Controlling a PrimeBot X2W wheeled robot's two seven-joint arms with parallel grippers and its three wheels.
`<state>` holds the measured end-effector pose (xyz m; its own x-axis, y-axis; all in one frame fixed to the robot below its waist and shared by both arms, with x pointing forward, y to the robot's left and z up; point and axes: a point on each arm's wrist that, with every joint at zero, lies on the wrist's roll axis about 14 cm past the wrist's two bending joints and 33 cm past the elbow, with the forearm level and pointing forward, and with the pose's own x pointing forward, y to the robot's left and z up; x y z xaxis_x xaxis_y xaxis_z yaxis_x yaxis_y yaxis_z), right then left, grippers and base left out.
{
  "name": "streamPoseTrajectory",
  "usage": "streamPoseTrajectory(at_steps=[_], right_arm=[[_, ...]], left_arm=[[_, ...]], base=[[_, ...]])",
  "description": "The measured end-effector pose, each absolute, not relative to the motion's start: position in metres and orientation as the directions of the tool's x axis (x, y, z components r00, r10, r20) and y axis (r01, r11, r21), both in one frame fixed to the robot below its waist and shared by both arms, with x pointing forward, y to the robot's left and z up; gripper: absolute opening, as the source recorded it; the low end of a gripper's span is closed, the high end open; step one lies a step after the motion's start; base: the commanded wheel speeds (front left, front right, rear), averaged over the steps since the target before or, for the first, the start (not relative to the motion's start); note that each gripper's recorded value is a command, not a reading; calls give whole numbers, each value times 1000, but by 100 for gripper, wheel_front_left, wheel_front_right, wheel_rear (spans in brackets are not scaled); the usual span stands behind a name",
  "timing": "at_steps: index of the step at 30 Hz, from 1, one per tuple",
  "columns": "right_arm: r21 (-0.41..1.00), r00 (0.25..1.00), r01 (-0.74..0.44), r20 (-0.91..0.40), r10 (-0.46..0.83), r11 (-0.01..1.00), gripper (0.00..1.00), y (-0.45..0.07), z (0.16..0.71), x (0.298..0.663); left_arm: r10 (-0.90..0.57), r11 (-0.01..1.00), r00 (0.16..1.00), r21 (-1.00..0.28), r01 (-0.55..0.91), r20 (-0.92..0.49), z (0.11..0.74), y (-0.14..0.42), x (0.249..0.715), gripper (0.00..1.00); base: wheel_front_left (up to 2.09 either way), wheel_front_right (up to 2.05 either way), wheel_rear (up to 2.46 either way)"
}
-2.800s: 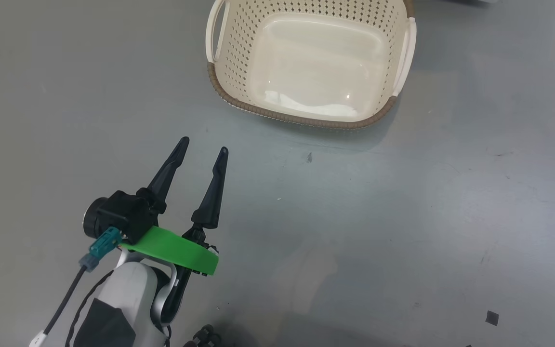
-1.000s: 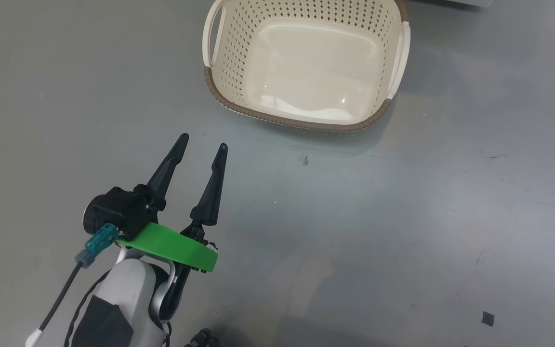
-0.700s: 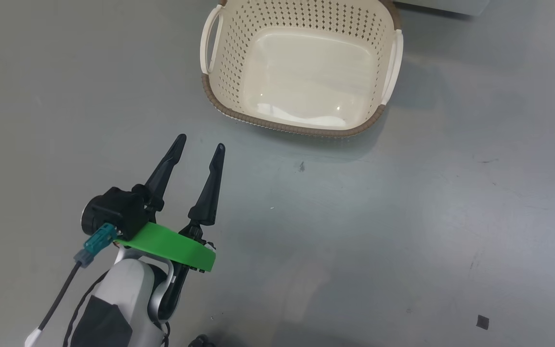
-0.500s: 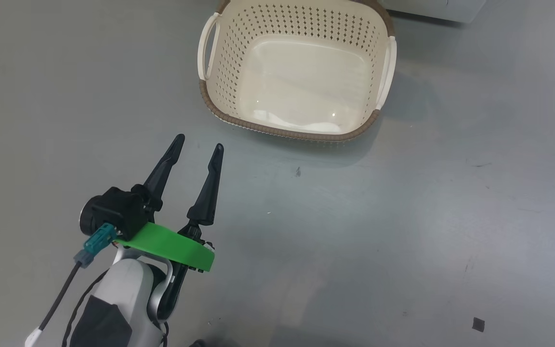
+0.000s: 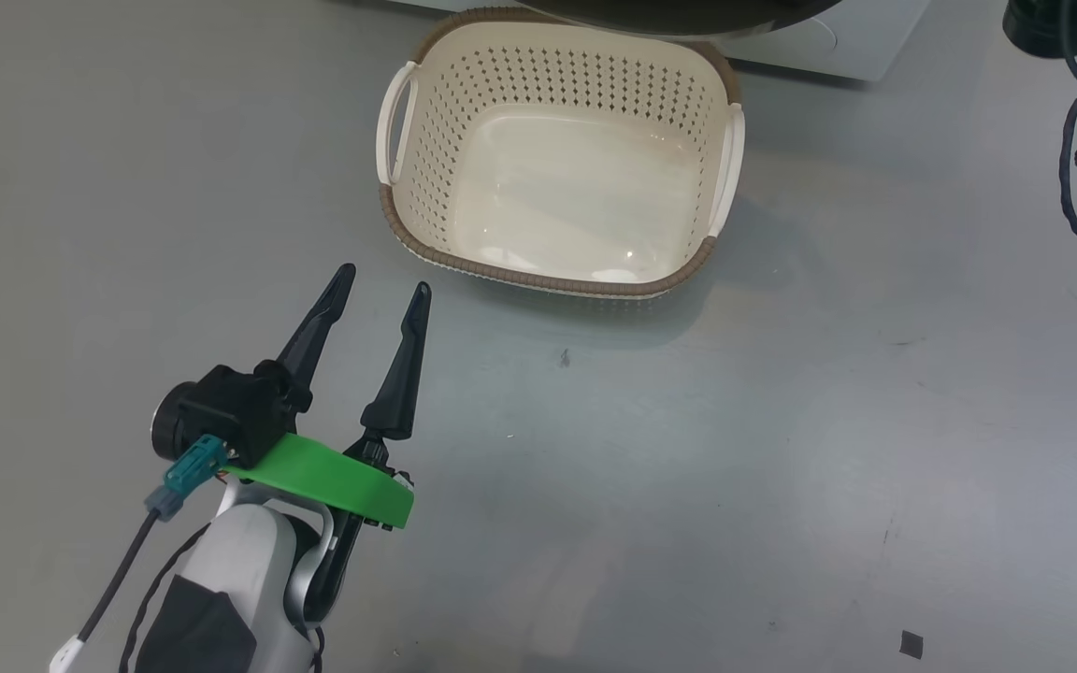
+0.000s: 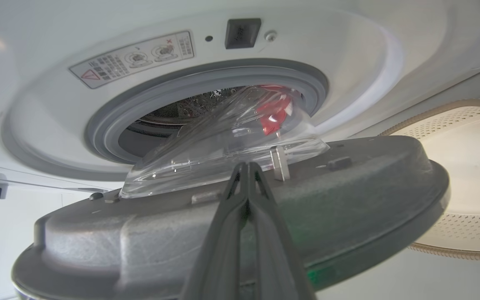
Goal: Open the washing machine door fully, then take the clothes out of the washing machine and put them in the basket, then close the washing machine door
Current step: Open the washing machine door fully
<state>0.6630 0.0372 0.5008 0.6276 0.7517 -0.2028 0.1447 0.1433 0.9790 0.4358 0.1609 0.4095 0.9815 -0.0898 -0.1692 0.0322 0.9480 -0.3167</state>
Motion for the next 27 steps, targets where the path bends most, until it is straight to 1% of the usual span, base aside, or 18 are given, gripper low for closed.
streamPoseTrajectory(at_steps=[4, 19, 23, 27], right_arm=[[978, 618, 143, -206, 759, 148, 0, 38, 504, 658], [977, 623, 143, -214, 752, 160, 0, 32, 503, 654], [965, 659, 80, -240, 713, 250, 0, 18, 499, 653], [926, 698, -35, -247, 672, 376, 0, 3, 509, 657]], left_arm=[[-95, 947, 983, -317, 39, -160, 413, 159, 436, 100], [-106, 947, 983, -316, 54, -149, 417, 155, 435, 100], [-95, 948, 986, -314, 48, -134, 423, 159, 435, 100], [-86, 949, 987, -311, 40, -133, 425, 161, 431, 100]], base=[[0, 0, 0], [0, 0, 0], [0, 0, 0], [0, 0, 0]])
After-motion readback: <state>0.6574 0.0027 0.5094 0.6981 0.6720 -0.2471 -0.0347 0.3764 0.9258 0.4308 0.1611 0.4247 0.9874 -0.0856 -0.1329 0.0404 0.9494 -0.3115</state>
